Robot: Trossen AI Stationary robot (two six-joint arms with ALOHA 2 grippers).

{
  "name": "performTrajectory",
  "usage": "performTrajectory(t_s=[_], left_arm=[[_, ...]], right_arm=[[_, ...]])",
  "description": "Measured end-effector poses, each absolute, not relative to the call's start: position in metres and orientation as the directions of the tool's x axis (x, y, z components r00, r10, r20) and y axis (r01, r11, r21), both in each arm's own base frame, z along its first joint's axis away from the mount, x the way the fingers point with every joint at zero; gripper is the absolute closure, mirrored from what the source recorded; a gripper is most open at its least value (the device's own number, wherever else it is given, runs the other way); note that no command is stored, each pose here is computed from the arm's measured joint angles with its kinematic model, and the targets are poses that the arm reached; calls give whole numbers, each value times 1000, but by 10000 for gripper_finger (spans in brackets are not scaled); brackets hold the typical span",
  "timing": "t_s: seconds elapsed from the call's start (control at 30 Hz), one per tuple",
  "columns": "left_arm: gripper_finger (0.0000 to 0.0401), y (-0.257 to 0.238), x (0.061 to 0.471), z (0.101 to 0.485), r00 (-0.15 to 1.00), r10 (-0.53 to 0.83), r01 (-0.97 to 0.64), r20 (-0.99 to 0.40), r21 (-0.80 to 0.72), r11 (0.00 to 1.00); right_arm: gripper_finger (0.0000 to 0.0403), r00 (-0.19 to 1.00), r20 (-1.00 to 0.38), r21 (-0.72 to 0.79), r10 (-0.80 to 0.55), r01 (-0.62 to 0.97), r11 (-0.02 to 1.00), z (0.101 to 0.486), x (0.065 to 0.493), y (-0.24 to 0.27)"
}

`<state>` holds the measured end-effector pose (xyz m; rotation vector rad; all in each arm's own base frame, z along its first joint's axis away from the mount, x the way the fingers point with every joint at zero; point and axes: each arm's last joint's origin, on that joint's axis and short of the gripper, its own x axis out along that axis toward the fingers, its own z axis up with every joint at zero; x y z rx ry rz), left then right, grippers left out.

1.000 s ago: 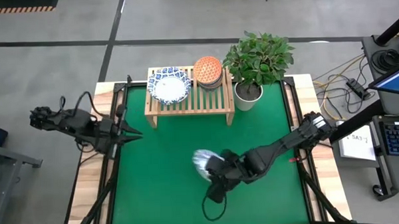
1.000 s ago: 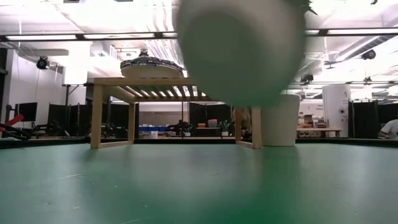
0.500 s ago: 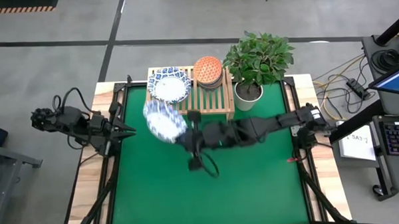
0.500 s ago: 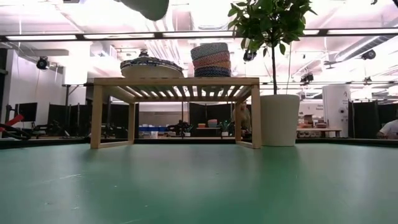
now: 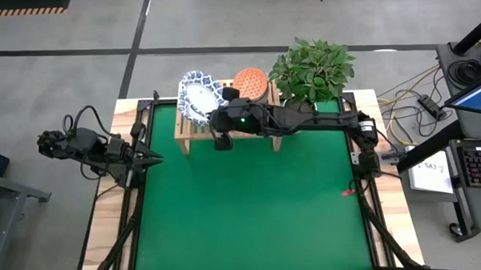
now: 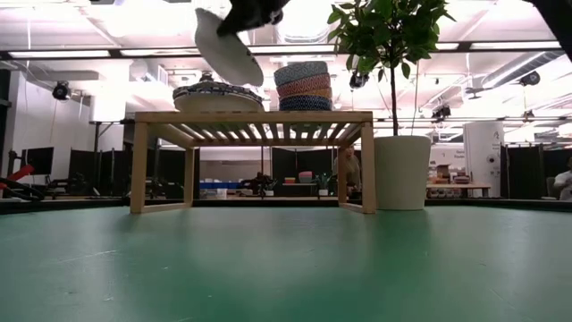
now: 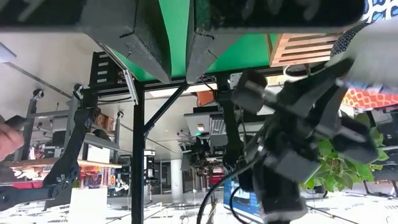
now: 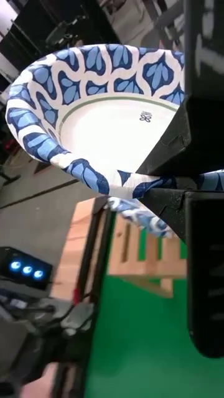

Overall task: Place and stack bowls onto a shelf
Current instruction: Stack the big white bowl on the big white bowl on the shelf

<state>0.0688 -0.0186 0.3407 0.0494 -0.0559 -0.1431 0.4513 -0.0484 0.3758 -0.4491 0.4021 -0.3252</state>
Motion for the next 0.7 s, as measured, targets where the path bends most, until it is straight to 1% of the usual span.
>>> performTrajectory(t_s=[0.27,0.57,0.63,0.7], left_arm=[[369,-19,69,340,988,-144,141,50,60,988],[369,-18,68,340,988,-144,141,51,60,988],[369,-19,68,340,988,-144,141,51,60,988],[369,-18,68,340,988,-144,141,51,60,988]], right_arm=[[390,858,-302,-505,-416,226,833,361,462,-64],[389,851,-307,-519,-426,225,825,356,465,-70],[380,846,-317,-520,-427,221,825,352,466,-71],[361,843,-320,-520,-433,225,824,349,468,-72]])
